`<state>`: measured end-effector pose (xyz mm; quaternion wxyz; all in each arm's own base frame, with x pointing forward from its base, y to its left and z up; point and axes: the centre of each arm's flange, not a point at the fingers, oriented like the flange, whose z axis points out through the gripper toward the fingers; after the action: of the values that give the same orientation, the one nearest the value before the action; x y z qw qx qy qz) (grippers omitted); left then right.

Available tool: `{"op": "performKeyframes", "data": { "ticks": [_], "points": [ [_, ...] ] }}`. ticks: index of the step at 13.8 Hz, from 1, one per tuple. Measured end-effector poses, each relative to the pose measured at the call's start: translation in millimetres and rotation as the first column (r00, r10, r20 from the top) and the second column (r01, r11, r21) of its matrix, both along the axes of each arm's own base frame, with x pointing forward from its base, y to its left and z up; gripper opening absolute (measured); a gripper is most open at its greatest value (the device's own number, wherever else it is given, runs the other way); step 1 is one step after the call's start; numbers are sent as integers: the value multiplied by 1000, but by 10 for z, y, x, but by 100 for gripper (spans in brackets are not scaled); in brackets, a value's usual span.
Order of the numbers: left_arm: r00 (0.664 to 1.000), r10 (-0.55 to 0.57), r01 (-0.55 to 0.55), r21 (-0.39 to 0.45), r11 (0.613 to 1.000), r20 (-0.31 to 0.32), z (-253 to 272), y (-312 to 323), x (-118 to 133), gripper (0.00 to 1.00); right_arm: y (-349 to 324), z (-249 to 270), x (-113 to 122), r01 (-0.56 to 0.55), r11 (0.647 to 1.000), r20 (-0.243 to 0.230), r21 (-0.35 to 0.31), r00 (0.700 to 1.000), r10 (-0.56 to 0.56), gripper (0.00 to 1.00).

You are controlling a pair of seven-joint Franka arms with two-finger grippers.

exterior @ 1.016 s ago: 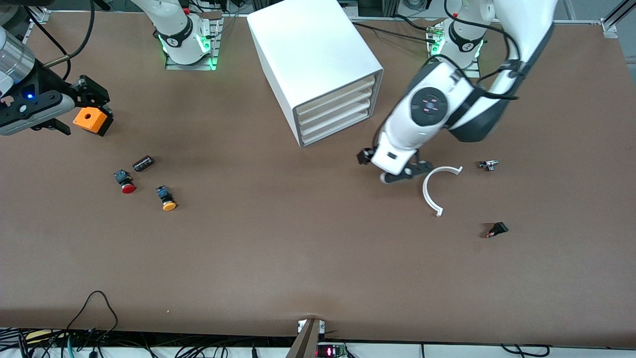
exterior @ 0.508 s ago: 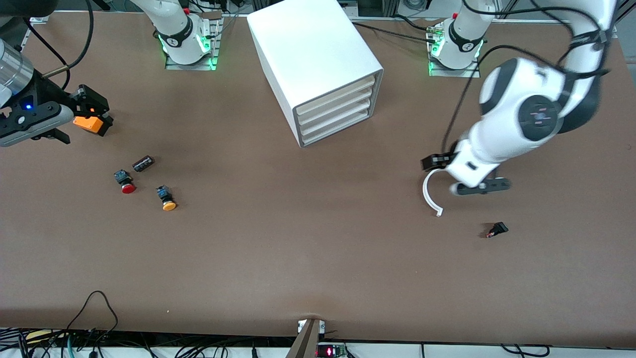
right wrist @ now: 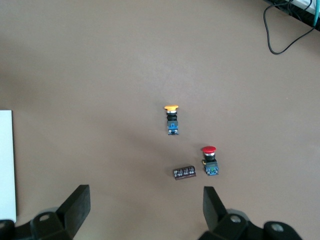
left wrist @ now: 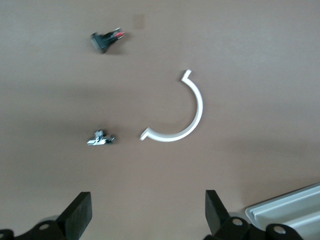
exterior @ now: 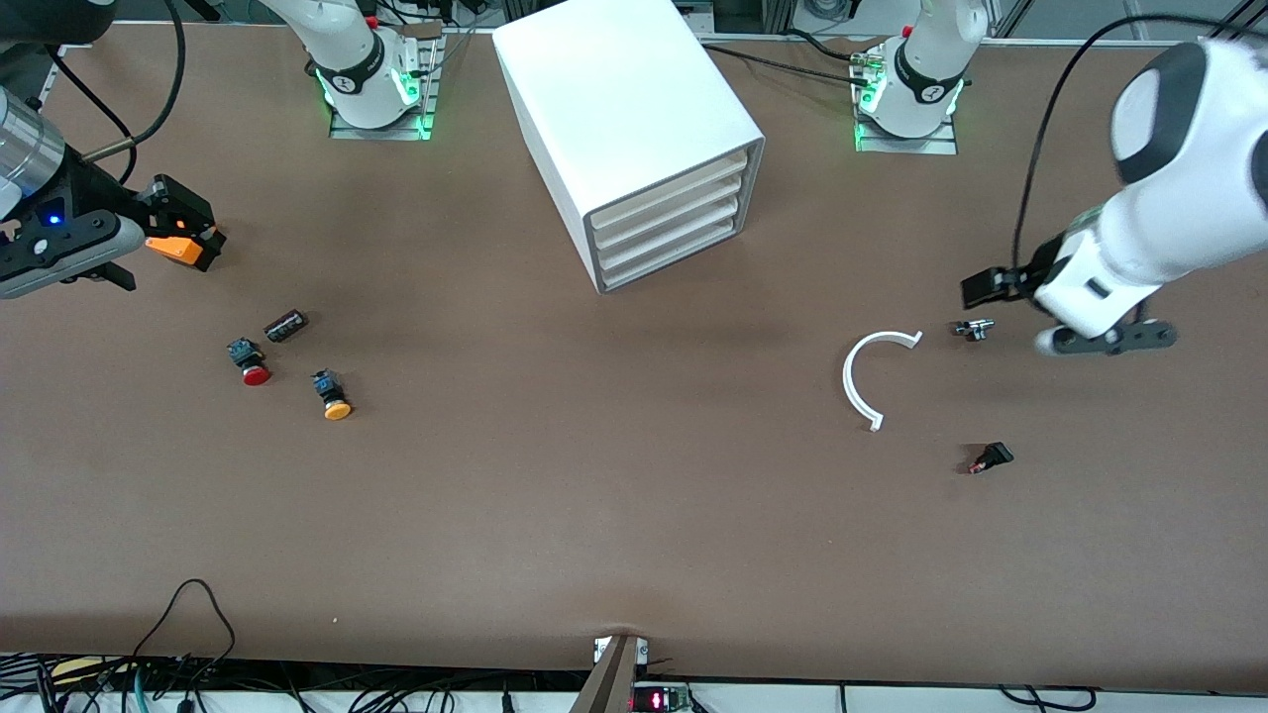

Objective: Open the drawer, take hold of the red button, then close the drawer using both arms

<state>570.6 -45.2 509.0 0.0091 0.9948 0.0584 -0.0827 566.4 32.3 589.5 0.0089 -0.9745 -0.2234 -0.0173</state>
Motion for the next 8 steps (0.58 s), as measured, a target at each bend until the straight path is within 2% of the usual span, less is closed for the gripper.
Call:
{"op": "performKeyframes", "data": {
  "ticks": [4, 8],
  "points": [
    [1000, 6, -6, 3, 1000, 21, 348, 408, -179, 100, -8, -62, -1, 0, 1000, -28, -7, 1000, 0, 100],
    [999, 2, -4, 35, 999, 53, 525, 500, -250, 100, -8, -82, -7, 1, 1000, -39, -8, 999, -2, 100]
  ]
}}
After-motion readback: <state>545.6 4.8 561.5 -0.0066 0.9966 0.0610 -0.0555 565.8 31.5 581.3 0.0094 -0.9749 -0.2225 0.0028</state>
